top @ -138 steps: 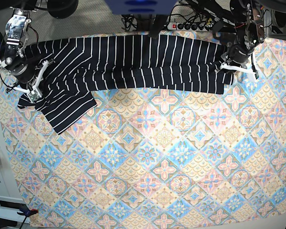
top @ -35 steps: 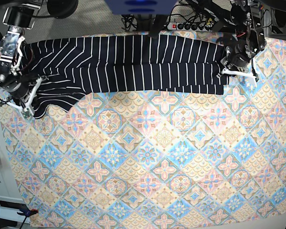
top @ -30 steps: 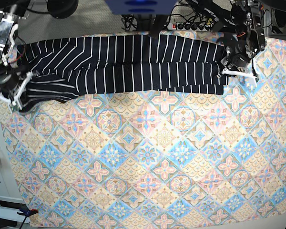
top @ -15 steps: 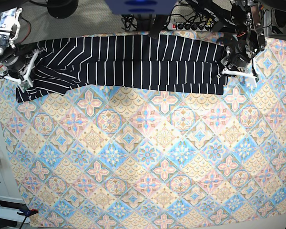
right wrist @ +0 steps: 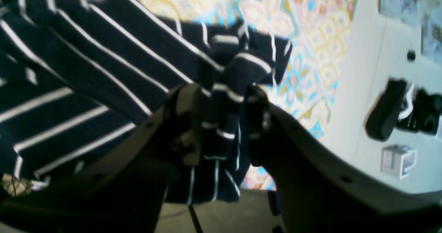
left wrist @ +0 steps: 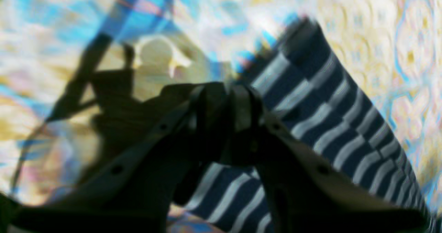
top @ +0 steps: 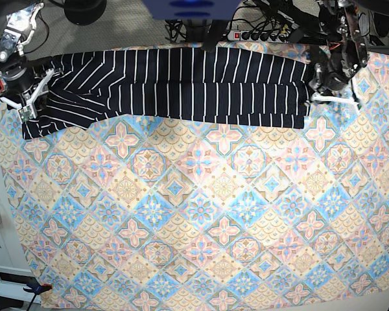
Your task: Fold the T-shirt properly
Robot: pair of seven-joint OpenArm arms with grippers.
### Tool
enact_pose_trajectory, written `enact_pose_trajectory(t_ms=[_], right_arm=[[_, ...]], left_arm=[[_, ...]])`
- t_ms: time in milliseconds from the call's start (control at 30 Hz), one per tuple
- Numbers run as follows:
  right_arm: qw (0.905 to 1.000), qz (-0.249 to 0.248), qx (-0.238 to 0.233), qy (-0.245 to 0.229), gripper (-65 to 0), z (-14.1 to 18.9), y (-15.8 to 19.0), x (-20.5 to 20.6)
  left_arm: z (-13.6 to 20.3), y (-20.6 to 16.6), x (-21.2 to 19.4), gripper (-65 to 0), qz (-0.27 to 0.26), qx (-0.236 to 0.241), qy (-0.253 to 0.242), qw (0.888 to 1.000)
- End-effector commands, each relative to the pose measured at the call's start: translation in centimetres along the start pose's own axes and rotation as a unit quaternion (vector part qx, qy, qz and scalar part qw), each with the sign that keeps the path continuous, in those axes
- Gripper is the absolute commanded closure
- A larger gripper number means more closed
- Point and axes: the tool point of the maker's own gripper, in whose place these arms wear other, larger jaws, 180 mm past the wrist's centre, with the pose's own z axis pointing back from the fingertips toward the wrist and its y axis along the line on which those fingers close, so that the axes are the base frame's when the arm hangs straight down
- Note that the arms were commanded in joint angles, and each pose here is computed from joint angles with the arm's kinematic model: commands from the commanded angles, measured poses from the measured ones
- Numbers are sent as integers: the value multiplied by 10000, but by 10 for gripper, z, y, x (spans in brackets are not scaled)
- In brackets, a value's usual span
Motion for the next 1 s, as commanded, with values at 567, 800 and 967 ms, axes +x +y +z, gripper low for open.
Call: enact_pose_trajectory(t_ms=[567,800,967], right_arm=[[9937,-720,547,-658,-206,-13,17,31],[9882,-739,1150,691,-104,-57,54,-38],[9837,-687,1205,1146,-60,-57,59,-61]], left_arm=[[3,0,12,-245,-55,-26,-162,9999],[3,-1,12,-245,-54,-35,-156,9999],[3,0,11,-245,-55,-30,-150,9999]])
